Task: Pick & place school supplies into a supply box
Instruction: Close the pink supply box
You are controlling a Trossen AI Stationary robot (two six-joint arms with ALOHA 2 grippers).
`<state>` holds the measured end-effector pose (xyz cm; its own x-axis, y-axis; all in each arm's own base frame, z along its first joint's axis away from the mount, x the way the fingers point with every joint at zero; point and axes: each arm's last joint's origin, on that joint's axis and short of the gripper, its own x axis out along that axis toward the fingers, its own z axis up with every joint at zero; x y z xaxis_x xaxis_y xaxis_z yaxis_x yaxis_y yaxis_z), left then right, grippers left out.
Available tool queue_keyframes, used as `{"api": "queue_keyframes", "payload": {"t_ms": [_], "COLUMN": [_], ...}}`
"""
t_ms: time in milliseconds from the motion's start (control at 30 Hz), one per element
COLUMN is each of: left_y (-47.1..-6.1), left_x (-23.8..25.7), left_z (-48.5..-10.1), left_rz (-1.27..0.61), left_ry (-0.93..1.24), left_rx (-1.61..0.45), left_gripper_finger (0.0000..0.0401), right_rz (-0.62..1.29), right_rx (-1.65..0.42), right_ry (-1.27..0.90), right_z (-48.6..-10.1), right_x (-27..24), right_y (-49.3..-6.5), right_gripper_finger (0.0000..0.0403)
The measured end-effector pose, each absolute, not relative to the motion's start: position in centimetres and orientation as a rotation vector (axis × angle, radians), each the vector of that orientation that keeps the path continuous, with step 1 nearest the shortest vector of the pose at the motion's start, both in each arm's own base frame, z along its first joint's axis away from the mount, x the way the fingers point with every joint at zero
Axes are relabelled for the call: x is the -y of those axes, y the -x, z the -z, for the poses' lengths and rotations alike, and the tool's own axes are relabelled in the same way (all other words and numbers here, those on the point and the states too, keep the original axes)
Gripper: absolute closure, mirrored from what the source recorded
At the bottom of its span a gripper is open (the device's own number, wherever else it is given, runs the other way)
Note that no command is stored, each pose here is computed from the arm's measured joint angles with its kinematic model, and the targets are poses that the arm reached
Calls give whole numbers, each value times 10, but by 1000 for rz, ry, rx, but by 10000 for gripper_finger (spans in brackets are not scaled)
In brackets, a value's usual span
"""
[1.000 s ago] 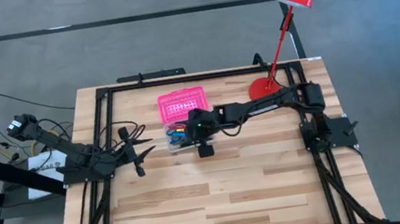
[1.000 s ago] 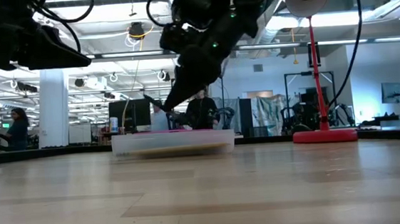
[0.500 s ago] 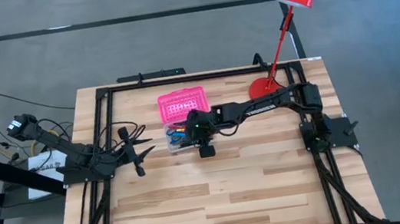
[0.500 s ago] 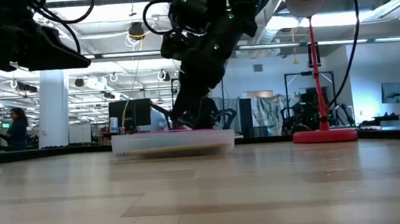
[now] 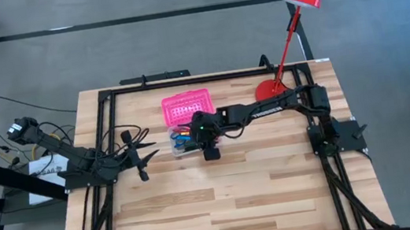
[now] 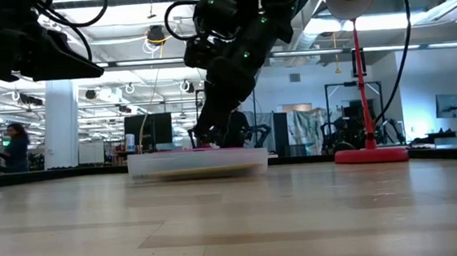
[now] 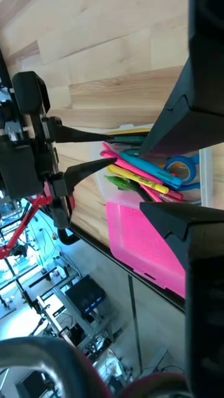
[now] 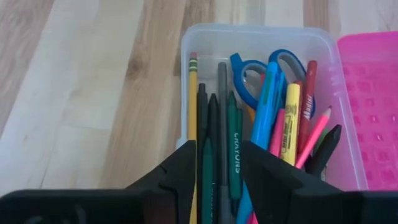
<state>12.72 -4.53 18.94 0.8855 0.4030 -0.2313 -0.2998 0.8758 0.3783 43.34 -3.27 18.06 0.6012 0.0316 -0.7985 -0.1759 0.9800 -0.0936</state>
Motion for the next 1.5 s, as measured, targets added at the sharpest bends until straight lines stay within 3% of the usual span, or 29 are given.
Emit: {"api": "queue_keyframes", "payload": {"t_ms": [367, 700, 1500], "left_y": [-127, -127, -127], "left_x": [45, 45, 45], "left_z": [-189, -189, -189], "left_rz": [-373, -372, -373], "left_ry": [-341, -341, -344], "left_rx": [-311, -312, -317], "left_gripper_finger": [282, 282, 282], "right_rz": [-118, -126, -144], "right_rx": [-897, -918, -977], "right_ry": [172, 240, 212], "right_z": [-182, -152, -145], "right_x": [32, 31, 22], "right_y": [-435, -445, -439], "right_gripper_finger": [321, 398, 402]}}
